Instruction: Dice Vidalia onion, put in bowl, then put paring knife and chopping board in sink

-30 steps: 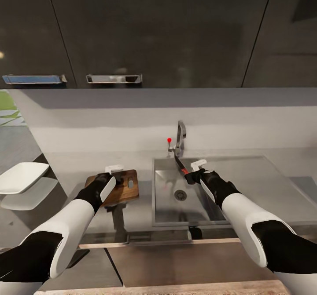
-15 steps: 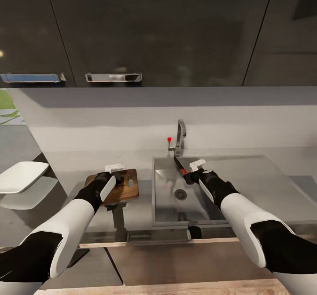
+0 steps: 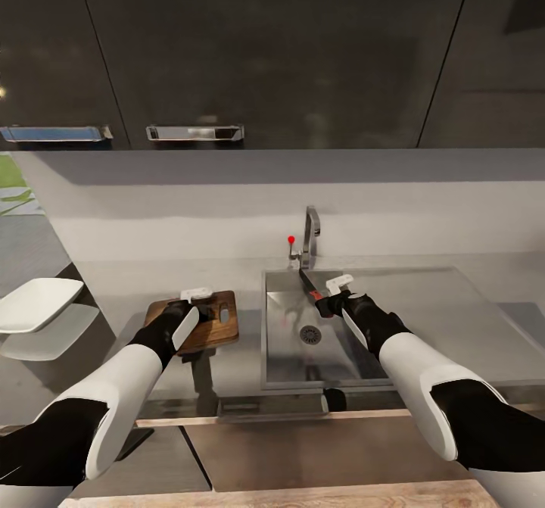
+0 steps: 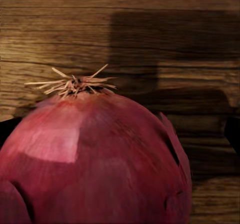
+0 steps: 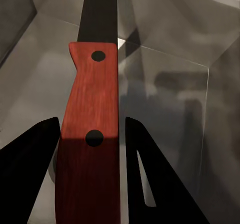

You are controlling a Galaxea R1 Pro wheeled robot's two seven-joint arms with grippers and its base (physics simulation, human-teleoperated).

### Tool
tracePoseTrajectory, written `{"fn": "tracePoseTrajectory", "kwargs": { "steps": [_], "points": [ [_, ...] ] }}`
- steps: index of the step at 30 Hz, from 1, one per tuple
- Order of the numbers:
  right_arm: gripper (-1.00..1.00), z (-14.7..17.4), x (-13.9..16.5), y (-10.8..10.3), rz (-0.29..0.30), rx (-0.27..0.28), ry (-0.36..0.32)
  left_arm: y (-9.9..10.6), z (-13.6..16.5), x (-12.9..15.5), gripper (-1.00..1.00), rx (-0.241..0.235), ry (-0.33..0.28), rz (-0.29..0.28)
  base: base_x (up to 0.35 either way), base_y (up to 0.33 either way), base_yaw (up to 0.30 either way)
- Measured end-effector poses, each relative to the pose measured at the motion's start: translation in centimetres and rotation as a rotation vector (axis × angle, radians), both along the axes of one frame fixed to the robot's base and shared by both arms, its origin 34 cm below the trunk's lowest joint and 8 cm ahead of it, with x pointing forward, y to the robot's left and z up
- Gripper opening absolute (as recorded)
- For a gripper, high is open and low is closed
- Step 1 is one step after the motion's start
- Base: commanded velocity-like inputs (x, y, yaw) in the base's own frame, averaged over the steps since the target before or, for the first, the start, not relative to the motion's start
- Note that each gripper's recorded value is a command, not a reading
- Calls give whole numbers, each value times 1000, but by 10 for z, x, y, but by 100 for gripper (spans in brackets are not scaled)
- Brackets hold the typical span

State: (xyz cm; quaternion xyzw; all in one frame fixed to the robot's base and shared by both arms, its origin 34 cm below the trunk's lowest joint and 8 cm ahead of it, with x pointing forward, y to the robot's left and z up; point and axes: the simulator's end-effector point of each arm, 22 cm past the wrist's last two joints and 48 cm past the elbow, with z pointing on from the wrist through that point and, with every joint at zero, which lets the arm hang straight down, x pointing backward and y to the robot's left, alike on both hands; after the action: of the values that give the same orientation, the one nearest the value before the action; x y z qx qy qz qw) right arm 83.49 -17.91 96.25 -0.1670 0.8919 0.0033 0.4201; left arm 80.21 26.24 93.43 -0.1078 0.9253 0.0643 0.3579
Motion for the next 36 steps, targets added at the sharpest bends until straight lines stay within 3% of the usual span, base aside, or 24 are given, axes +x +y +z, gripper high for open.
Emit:
{"fn": "tracePoseTrajectory", "kwargs": {
  "steps": [12,16,24,36],
  "points": [
    [-100,0,0,0,0,0,0,-1,5,3,100,-2,-10,0,0,0,0],
    [-100,0,0,0,0,-1,0,-6,31,15,100,-10,-46,-17,0,0,0],
    [-100,-3,-2,1,2,0,8,-21,69,9,100,-13,55,-100,0,0,0],
    [-100,-5,-3,1,2,0,11,-13,69,6,100,-3,71,-98,-2,0,0]
  ]
}}
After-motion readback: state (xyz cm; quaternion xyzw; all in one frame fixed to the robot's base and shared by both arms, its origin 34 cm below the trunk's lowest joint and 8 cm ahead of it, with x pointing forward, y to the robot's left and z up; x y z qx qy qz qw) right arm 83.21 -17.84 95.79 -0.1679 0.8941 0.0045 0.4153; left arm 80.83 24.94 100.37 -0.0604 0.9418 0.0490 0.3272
